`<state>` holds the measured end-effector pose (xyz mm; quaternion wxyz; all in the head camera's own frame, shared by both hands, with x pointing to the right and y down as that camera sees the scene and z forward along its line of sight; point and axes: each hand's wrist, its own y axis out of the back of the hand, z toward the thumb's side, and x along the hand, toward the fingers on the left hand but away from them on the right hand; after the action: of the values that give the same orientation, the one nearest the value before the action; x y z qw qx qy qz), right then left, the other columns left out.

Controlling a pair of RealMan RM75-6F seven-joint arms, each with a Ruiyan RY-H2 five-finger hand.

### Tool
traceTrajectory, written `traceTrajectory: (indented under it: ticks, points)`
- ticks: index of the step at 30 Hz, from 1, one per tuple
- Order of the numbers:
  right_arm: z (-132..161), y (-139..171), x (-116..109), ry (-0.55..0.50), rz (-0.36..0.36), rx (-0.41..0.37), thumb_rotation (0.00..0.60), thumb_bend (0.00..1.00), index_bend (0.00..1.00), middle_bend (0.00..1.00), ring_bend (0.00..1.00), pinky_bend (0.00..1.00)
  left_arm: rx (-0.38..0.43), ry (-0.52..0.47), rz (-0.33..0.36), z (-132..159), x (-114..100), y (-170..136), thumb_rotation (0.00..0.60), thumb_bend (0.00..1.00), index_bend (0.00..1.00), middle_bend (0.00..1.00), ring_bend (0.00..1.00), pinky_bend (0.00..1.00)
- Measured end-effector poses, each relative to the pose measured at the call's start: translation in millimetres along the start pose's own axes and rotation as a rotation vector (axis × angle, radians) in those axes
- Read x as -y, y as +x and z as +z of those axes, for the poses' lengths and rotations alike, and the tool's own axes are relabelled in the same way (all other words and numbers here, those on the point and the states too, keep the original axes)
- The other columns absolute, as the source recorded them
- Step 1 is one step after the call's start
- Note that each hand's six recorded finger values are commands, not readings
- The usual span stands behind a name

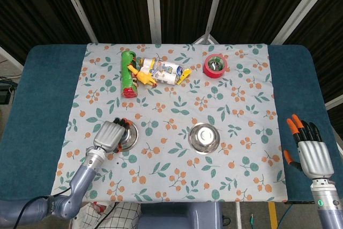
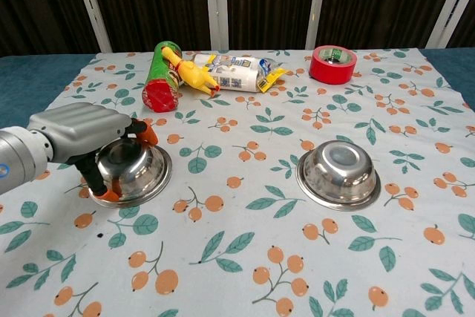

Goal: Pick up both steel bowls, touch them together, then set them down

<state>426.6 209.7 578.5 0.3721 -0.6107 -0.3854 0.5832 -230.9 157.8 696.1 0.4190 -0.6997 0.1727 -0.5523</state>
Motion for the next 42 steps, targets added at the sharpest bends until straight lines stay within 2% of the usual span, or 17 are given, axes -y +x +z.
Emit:
traceTrajectory:
  ticks: [7, 15, 19, 27, 35, 42]
  points:
    - [5.9, -5.1, 8.4, 0.01, 0.026, -0.014, 0.6, 0.41, 0.0, 0.0, 0.0, 0.0, 0.043, -0.064, 0.077, -15.0, -27.2, -11.1, 0.6, 0.32, 0.41, 0.58, 0.41, 0.62]
    - [16.3, -11.6, 16.3, 0.009, 0.053, -0.044, 0.6, 0.41, 0.0, 0.0, 0.0, 0.0, 0.073, -0.101, 0.13, -26.3, -45.5, -22.6, 0.6, 0.32, 0.42, 0.59, 0.42, 0.62]
    - [27.5, -18.9, 22.5, 0.013, 0.081, -0.082, 0.6, 0.41, 0.0, 0.0, 0.0, 0.0, 0.07, -0.104, 0.154, -35.4, -54.2, -25.1, 0.6, 0.32, 0.42, 0.59, 0.42, 0.62]
    - [70.7, -39.1, 39.1, 0.028, 0.208, -0.228, 0.6, 0.41, 0.0, 0.0, 0.0, 0.0, 0.036, -0.105, 0.224, -61.8, -81.5, -32.7, 0.6, 0.32, 0.42, 0.58, 0.42, 0.62]
    - [114.5, -58.2, 44.5, 0.079, 0.237, -0.319, 0.6, 0.4, 0.0, 0.0, 0.0, 0.0, 0.003, -0.106, 0.242, -81.4, -94.9, -35.3, 0.6, 0.32, 0.42, 0.58, 0.42, 0.61]
    - [155.6, -65.0, 56.2, 0.105, 0.289, -0.376, 0.6, 0.31, 0.0, 0.0, 0.0, 0.01, -0.019, -0.109, 0.233, -90.5, -98.9, -31.5, 0.6, 0.32, 0.42, 0.58, 0.42, 0.61]
